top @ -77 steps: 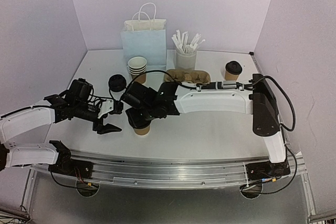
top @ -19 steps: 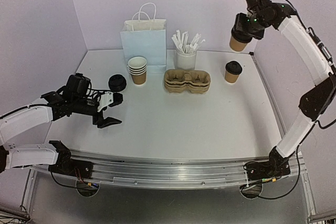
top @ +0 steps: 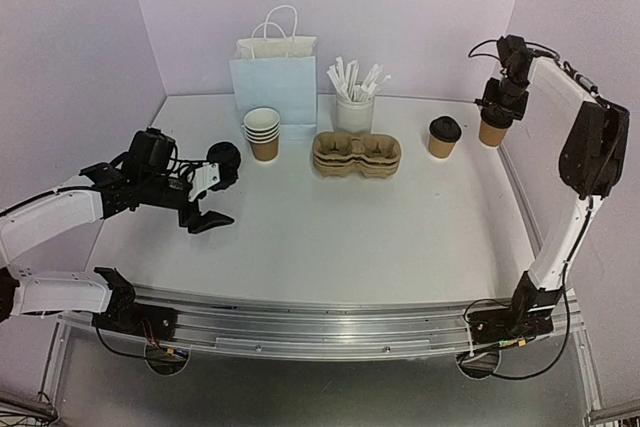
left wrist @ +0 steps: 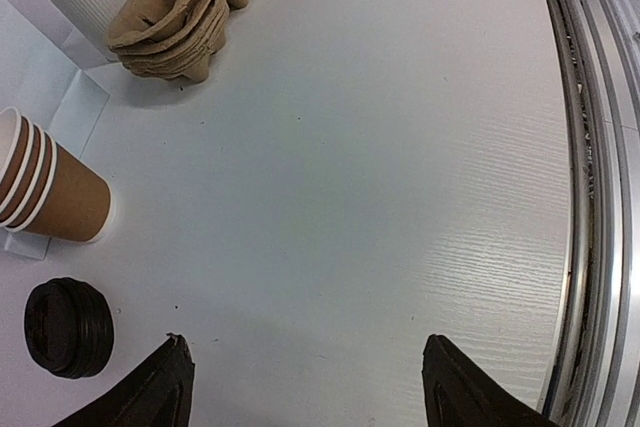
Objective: Pack the takeout coffee
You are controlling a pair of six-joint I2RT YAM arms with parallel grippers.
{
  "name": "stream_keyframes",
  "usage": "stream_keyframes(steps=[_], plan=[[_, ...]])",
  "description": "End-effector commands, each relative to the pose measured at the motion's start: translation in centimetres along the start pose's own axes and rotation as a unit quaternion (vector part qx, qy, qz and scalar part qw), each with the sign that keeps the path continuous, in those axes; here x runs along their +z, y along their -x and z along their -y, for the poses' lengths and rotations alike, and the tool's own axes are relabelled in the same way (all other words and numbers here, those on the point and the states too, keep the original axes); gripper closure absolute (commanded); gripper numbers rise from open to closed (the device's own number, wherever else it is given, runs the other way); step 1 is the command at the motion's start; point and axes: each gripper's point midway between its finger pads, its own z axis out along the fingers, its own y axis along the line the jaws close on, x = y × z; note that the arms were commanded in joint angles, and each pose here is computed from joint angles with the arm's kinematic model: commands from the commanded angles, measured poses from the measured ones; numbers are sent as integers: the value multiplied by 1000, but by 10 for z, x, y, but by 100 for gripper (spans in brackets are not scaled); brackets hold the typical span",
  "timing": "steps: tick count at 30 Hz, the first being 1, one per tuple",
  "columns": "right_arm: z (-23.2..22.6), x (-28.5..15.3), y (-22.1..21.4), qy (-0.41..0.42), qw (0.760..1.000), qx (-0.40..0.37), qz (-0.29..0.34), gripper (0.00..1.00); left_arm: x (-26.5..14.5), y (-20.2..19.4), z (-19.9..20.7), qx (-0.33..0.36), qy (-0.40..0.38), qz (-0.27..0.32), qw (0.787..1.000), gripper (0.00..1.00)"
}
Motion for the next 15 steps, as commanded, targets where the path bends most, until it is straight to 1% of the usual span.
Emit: stream_keyframes(steps=[1, 10, 15], plan=[[-8, 34, 6, 14, 1000, 5, 6, 73, -5, 12, -16, 1, 15, -4, 1000, 22], [-21, 77, -7, 28, 1000, 11, -8, 73, 0, 11, -23, 1, 19, -15, 1000, 22], [-20, 86, -12, 22, 1000, 10, -15, 72, 0, 10, -25, 2, 22, -18, 1000, 21]])
